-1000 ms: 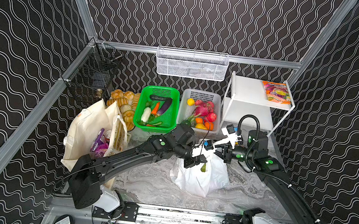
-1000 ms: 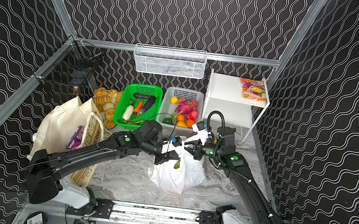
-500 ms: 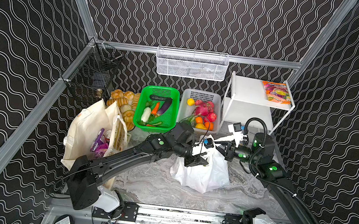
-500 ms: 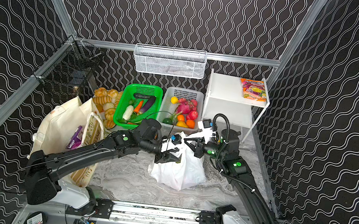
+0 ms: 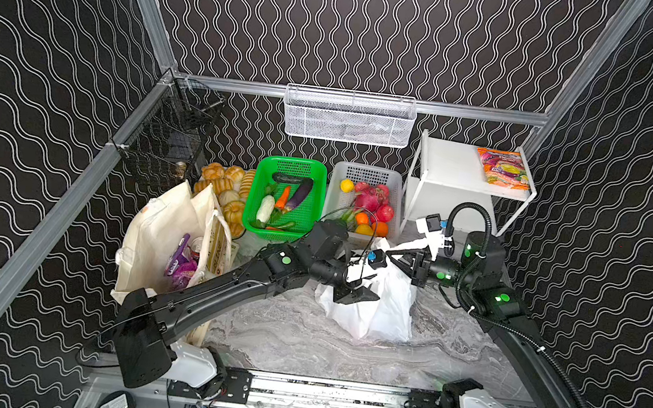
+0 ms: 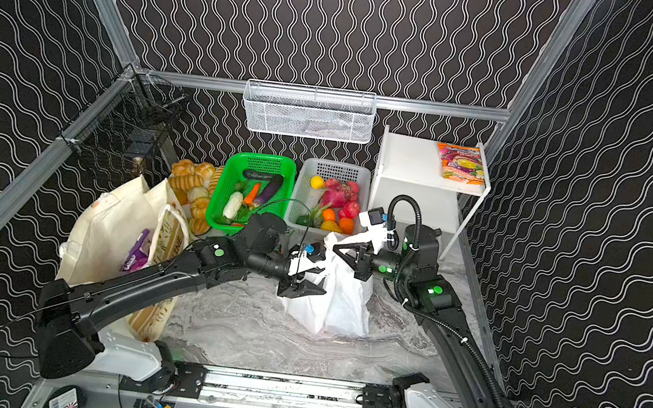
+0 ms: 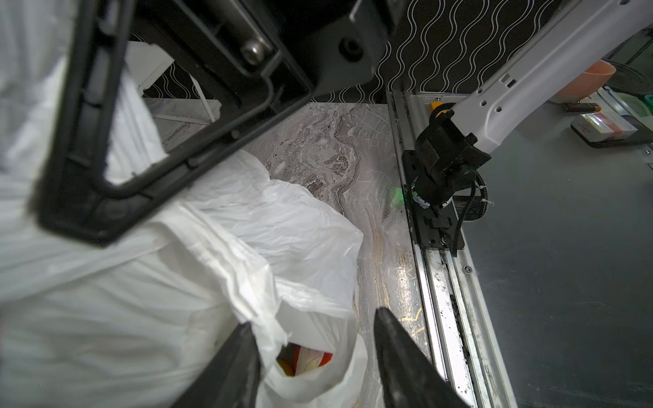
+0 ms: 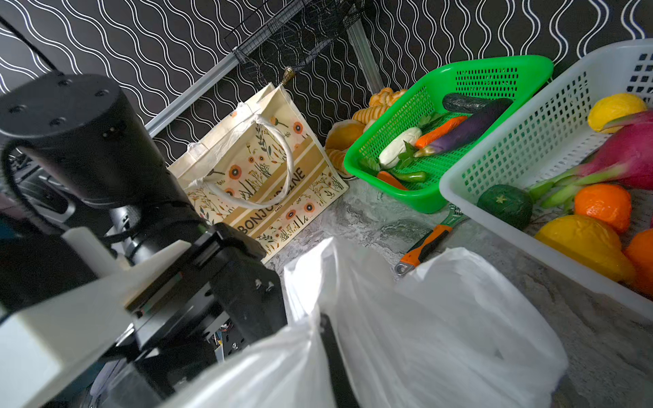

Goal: Place the mixed food into the grocery bags and tie them

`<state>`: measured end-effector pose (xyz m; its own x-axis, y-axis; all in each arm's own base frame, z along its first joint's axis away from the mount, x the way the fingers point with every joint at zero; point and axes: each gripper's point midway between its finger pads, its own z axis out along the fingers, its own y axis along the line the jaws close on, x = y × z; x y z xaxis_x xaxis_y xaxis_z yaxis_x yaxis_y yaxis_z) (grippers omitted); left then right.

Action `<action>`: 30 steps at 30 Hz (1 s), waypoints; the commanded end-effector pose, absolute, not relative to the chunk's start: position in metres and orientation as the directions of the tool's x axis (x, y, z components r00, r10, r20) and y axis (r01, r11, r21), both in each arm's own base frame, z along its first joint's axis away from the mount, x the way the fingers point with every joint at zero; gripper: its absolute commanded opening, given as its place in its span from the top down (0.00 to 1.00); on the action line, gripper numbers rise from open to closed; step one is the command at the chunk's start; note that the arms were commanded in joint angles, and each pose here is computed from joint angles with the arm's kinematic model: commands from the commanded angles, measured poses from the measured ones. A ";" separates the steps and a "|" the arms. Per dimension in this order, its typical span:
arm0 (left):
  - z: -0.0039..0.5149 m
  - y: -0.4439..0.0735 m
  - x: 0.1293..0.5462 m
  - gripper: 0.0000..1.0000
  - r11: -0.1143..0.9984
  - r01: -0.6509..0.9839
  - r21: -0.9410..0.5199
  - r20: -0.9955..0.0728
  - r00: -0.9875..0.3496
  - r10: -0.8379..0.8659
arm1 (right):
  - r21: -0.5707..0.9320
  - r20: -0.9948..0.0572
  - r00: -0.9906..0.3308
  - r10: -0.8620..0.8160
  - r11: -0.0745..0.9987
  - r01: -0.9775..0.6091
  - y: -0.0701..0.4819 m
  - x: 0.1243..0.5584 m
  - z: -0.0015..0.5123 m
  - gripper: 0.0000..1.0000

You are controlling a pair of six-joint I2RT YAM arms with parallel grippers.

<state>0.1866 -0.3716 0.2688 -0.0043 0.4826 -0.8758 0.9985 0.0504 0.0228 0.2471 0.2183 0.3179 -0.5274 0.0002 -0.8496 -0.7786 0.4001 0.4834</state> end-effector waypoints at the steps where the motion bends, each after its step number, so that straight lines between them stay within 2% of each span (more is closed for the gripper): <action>1: 0.269 -0.369 0.188 0.43 0.061 0.997 0.036 -0.875 0.001 0.485 | 0.443 -0.875 -0.485 -0.009 0.392 -0.807 0.218 0.246 0.318 1.00; 13: 0.298 -0.356 0.179 0.30 0.072 0.997 0.029 -0.896 -0.006 0.445 | 0.447 -0.864 -0.502 -0.039 0.401 -0.800 0.217 0.244 0.298 1.00; 17: 0.313 -0.346 0.199 0.17 0.204 0.978 0.045 -0.910 -0.044 0.413 | 0.407 -0.887 -0.460 -0.042 0.399 -0.821 0.216 0.242 0.299 1.00; 21: 0.313 -0.343 0.219 0.03 0.241 0.967 0.076 -0.900 -0.037 0.433 | 0.372 -0.906 -0.421 -0.050 0.382 -0.846 0.218 0.239 0.300 1.00; 24: 0.298 -0.353 0.226 0.01 0.186 0.980 0.065 -0.870 -0.035 0.492 | 0.363 -0.912 -0.408 -0.050 0.366 -0.857 0.219 0.239 0.301 1.00; 30: 0.266 -0.371 0.209 0.03 -0.024 0.999 -0.022 -0.817 -0.004 0.577 | 0.356 -0.916 -0.398 -0.050 0.357 -0.864 0.220 0.240 0.303 1.00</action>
